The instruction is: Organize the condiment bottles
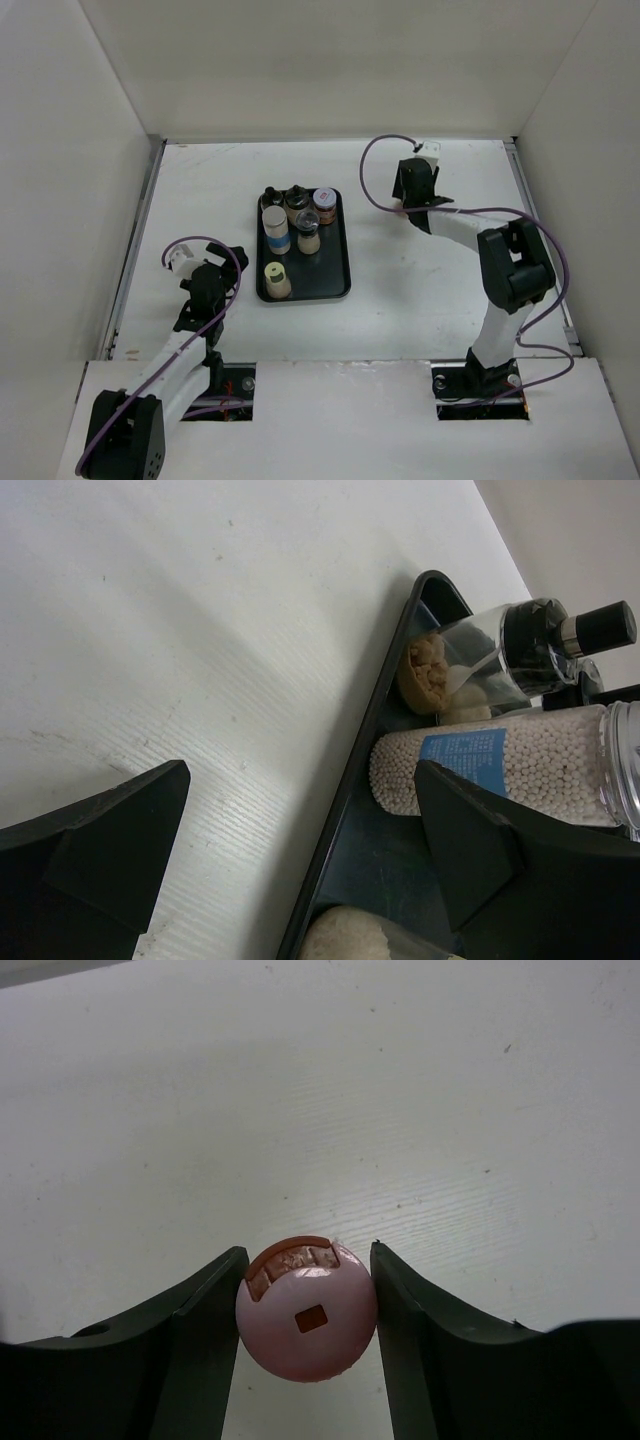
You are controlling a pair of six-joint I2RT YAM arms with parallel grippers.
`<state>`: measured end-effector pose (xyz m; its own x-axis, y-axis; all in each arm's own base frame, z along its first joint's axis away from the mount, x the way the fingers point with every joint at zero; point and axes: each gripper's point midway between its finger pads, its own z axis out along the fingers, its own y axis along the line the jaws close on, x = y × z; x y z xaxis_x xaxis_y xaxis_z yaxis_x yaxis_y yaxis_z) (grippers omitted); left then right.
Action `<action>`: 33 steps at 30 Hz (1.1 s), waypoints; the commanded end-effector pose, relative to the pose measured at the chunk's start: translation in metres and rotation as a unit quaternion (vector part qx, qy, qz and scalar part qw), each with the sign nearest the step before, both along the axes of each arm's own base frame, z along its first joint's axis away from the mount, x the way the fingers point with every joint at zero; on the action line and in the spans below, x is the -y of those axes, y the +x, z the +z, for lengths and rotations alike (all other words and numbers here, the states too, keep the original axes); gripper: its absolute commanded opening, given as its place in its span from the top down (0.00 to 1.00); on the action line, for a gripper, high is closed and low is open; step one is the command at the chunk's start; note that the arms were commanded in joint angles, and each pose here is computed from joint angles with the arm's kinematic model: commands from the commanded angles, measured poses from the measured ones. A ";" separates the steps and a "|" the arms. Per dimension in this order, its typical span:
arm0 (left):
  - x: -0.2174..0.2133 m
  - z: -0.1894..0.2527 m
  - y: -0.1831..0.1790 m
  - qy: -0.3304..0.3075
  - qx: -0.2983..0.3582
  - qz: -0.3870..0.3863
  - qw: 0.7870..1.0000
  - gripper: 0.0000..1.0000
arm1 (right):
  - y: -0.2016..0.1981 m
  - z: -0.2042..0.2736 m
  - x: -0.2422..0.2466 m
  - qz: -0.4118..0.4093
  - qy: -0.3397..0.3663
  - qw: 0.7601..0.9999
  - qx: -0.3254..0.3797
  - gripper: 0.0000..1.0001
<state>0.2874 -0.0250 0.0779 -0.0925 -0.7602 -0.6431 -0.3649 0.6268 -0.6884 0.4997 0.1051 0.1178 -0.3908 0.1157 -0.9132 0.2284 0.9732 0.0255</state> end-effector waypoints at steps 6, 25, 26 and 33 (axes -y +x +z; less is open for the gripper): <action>0.004 0.016 0.008 -0.004 0.028 -0.006 1.000 0.00 | -0.064 0.071 -0.056 0.065 0.052 0.993 0.089 0.63; -0.001 0.016 0.010 0.027 0.010 0.001 1.000 0.00 | -0.200 0.022 -0.257 0.290 0.074 0.953 0.042 0.57; -0.004 0.016 0.009 0.032 0.006 0.010 0.999 0.00 | -0.202 0.018 -0.260 0.295 0.066 0.952 0.041 0.55; -0.013 0.012 0.001 0.034 -0.024 0.042 0.998 0.00 | -0.215 0.048 -0.257 0.296 0.066 0.950 0.070 0.00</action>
